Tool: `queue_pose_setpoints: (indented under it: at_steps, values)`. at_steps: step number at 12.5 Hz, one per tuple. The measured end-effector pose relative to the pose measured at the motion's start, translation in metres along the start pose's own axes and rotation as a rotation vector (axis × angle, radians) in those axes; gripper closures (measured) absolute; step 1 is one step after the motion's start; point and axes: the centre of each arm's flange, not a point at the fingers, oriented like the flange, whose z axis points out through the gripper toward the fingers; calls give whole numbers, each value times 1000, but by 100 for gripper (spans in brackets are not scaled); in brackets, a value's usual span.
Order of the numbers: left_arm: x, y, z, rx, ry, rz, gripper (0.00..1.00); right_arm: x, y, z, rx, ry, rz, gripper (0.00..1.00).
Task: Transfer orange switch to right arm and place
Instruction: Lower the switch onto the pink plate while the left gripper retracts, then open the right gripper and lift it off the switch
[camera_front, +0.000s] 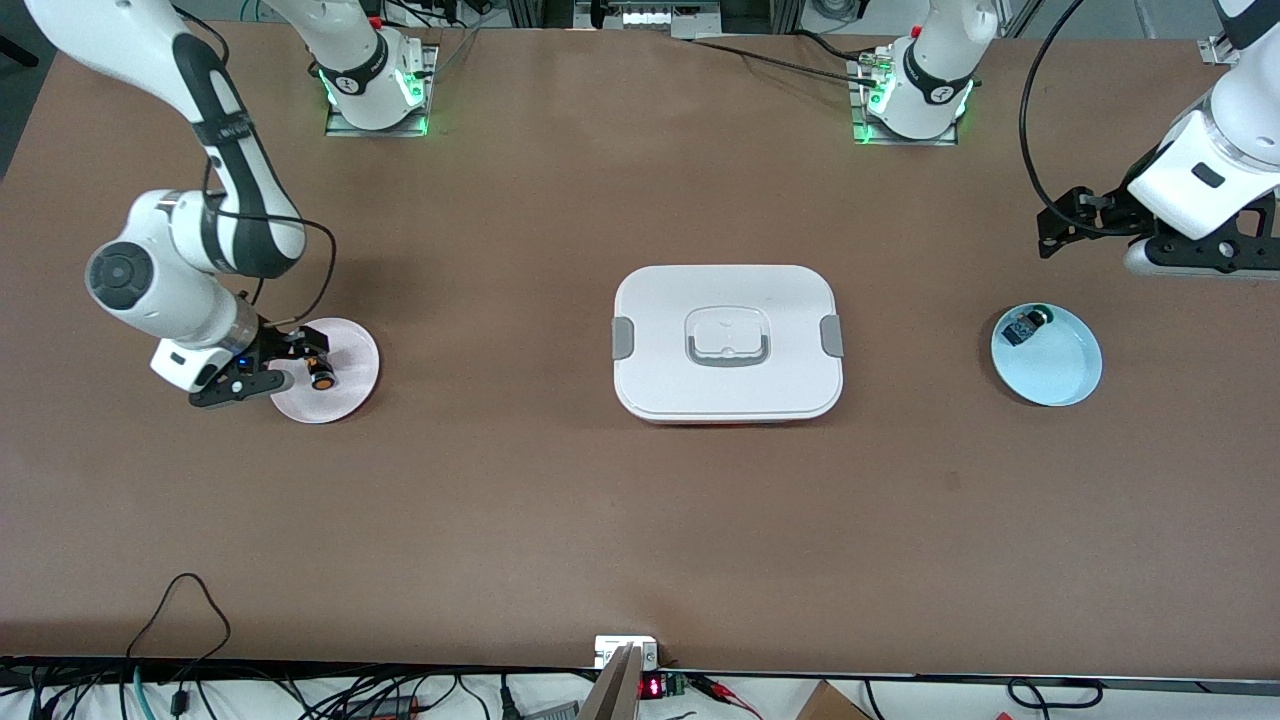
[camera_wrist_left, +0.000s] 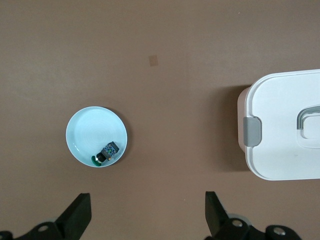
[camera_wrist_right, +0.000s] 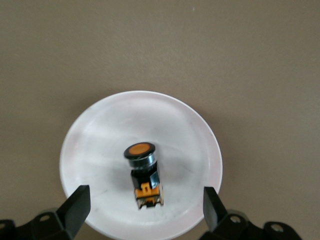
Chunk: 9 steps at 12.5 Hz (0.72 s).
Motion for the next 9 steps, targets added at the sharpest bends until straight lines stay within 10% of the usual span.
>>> queue_pose_setpoints:
  at_steps: [9]
  values:
    - [5, 7, 2, -1, 8, -3, 0, 17, -41, -240, 13, 1, -15, 0]
